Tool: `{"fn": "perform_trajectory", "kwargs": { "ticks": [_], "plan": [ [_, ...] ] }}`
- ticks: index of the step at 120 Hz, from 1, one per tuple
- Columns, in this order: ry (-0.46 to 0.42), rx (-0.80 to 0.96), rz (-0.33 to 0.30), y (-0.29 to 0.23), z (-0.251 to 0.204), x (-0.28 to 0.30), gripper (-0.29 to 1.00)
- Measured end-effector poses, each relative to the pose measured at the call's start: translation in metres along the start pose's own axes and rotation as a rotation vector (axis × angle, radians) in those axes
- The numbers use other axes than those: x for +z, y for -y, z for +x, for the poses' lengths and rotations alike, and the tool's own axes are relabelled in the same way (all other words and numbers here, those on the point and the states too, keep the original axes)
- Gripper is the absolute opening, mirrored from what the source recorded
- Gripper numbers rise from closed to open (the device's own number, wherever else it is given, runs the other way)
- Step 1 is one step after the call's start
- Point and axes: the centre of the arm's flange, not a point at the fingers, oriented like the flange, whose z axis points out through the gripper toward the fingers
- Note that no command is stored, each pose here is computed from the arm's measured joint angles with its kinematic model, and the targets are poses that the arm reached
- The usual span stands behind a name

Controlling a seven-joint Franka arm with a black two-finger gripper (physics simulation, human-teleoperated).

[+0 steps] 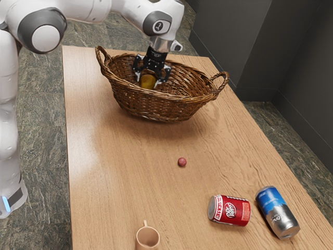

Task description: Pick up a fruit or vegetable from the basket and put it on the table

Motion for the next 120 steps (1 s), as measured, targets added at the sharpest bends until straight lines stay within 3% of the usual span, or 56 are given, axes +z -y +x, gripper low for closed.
{"fn": "perform_trajectory", "kwargs": {
  "ticks": [14, 38, 46, 59, 68, 95, 120],
  "plan": [
    [-0.003, 0.001, -0.002, 0.004, -0.004, -0.013, 0.37],
    [-0.033, 0.032, -0.04, 0.024, -0.046, -0.105, 0.35],
    [-0.06, 0.106, -0.048, 0.011, -0.09, -0.136, 0.36],
    [-0.088, 0.369, -0.026, -0.062, -0.21, -0.155, 0.35],
    [-0.104, 0.45, -0.025, -0.076, -0.252, -0.17, 0.35],
    [-0.068, 0.476, 0.015, -0.096, -0.254, -0.162, 0.36],
    [-0.081, 0.533, 0.017, -0.104, -0.285, -0.174, 0.35]
  ]
}}
